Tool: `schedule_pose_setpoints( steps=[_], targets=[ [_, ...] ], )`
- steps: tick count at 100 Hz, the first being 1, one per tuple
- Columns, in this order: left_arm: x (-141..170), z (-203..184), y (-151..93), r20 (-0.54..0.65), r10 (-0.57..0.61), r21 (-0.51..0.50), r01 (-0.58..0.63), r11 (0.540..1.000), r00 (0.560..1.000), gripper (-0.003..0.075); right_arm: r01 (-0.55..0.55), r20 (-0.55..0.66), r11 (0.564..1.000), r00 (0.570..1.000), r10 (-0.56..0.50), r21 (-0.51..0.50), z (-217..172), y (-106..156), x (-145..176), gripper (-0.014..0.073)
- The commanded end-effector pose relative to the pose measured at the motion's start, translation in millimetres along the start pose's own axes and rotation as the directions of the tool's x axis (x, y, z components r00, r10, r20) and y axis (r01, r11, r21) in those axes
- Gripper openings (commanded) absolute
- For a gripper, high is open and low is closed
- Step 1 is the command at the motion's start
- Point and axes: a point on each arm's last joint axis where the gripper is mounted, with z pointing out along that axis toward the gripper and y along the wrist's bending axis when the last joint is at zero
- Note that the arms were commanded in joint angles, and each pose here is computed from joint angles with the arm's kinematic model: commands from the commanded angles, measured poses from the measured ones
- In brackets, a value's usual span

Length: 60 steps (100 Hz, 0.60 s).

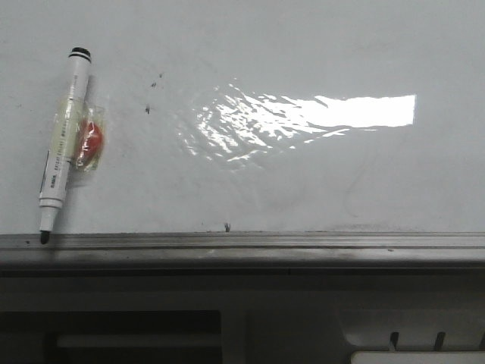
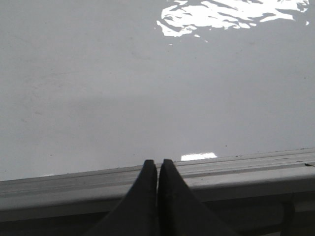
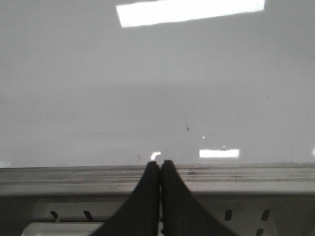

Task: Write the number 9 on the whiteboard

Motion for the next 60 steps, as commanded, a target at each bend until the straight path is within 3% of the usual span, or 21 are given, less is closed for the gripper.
schedule_pose_setpoints(
  steps=[1, 32, 60],
  targets=[
    [8.1, 2.4, -1.2, 0.033, -0.01, 0.005, 0.009, 1.0, 0.999, -0.002, 0.002, 0.023, 1.0, 1.0, -0.002, 0.005, 2.2, -0.7, 5.4, -0.0069],
    [8.1, 2.4, -0.9, 0.033, 0.001, 0.001, -0.001, 1.0, 0.999, -0.002, 0.002, 0.023, 1.0, 1.0, -0.002, 0.005, 2.2, -0.7, 5.4, -0.0069],
    [0.2, 1.8, -1.0, 0.12, -0.027, 0.006, 0.026, 1.0, 0.992, -0.002, 0.008, 0.023, 1.0, 1.0, -0.008, 0.007, 2.2, -0.9, 5.4, -0.0069]
  ],
)
